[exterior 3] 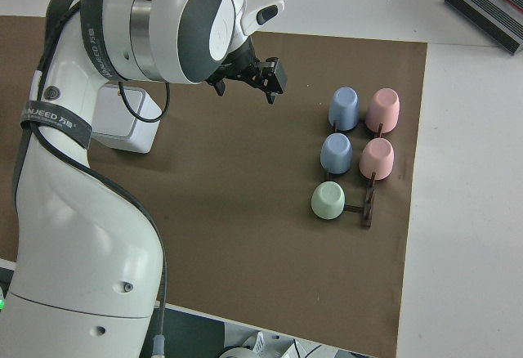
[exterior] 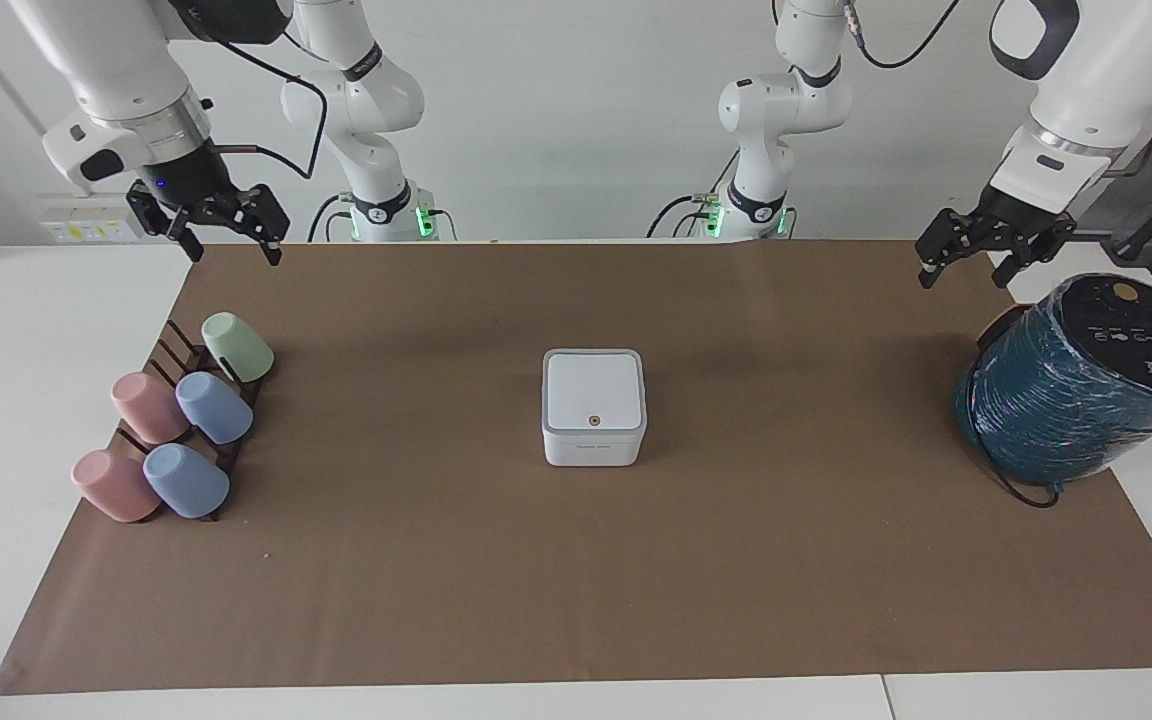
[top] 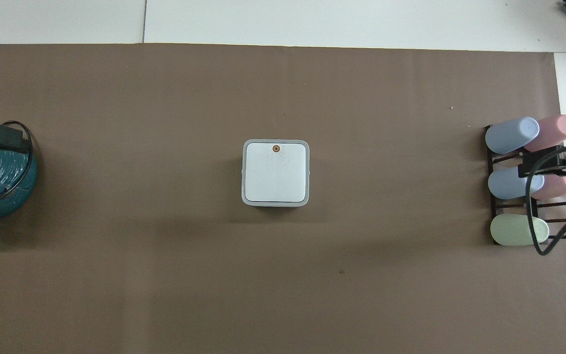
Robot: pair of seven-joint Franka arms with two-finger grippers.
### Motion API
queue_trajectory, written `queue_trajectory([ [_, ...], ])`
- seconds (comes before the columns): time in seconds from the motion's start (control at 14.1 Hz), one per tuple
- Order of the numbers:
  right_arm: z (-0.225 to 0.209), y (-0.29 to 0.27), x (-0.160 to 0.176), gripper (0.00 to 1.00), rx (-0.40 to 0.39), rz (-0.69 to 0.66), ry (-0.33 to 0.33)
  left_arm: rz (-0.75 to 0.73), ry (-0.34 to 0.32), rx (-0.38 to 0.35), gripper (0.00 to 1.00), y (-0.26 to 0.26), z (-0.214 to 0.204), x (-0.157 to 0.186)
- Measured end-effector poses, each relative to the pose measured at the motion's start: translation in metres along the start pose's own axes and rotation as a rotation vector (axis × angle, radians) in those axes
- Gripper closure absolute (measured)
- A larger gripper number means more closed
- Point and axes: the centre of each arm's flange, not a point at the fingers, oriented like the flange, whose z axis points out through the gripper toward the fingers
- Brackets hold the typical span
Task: Close trash can lid
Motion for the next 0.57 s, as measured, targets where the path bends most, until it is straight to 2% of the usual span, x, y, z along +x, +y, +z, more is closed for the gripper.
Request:
queue_trajectory([
  [0.57, 0.0, 0.0, 0.0, 0.0, 0.0, 0.0, 0.0, 0.0, -0.024, -0.001, 0.0, 0.0007, 0.0082, -0.0077],
])
